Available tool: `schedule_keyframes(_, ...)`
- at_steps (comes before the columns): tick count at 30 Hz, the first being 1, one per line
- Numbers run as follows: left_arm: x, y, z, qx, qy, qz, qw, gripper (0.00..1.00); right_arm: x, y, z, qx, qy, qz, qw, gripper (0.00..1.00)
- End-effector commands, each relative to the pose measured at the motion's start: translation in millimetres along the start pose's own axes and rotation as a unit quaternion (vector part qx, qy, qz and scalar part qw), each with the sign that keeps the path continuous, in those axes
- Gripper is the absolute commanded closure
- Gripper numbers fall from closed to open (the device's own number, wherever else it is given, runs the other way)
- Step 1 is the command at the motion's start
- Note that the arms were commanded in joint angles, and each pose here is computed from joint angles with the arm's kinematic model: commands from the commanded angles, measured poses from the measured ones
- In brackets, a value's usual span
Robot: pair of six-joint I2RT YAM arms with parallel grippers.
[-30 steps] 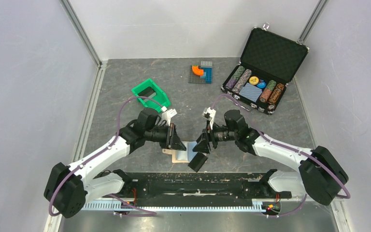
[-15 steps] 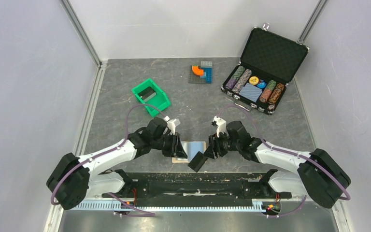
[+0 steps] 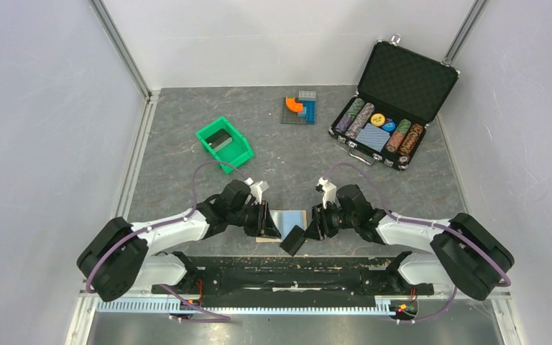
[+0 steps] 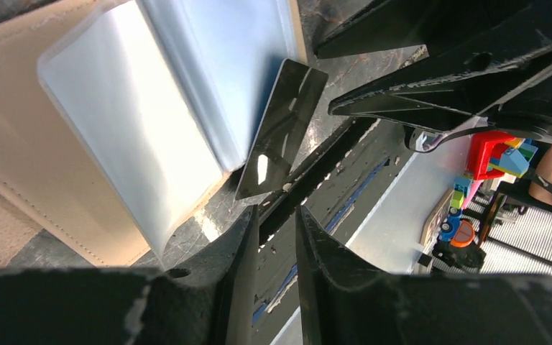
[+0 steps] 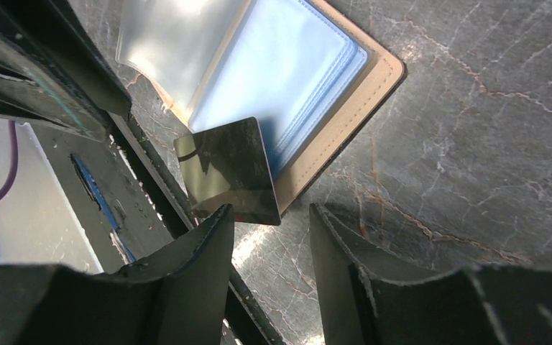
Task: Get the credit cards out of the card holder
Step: Pick up the card holder from the center of the board.
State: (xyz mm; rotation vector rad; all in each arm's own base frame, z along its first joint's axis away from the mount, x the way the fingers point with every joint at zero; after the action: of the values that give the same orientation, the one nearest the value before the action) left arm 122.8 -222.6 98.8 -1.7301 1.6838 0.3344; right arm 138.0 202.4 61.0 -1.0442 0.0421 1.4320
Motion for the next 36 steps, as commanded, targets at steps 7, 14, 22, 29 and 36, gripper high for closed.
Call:
schedule_keyframes(7, 10.6, -3.0, -2.0, -0.008, 0.022, -0.003, 1.000, 0.70, 5.8, 12.0, -3.3, 0.026, -0.015, 0.006, 1.000, 0.61)
schedule_keyframes(14, 18.8, 4.0, 6.6, -0.021, 0.018, 0.009, 1.000, 0.74, 6.4, 14.2, -3.5, 0.041, -0.015, 0.001, 0.999, 0.73)
schedule_keyframes(22, 10.7, -4.3, -6.1, -0.011, 0.022, -0.001, 1.000, 0.70, -1.2, -0.5, 0.4, 0.022, -0.008, -0.024, 0.999, 1.00)
schedule_keyframes(29, -29.9, -33.8, -35.7, 0.023, -0.046, -0.041, 0.998, 0.61, -17.9, -46.4, 18.4, -0.089, -0.007, -0.067, 0.994, 1.00)
schedule_keyframes(36, -75.9, -66.9, -67.6, 0.032, -0.061, -0.111, 0.991, 0.46, -42.5, -113.4, 49.9, -0.268, -0.030, -0.211, 0.940, 1.00)
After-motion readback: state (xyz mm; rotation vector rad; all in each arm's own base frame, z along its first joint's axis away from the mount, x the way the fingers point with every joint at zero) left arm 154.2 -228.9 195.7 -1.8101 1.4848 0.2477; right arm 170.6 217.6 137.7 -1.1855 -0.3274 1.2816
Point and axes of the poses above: each gripper's point midway between its finger pads, its own x axis out along the fingers, its own z axis along the line the jaws close on, y = z × x, the point moved 6 cm from there along -x, back along the fingers, and after that the axes turned 1 degree about x, right-handed, at the moved point
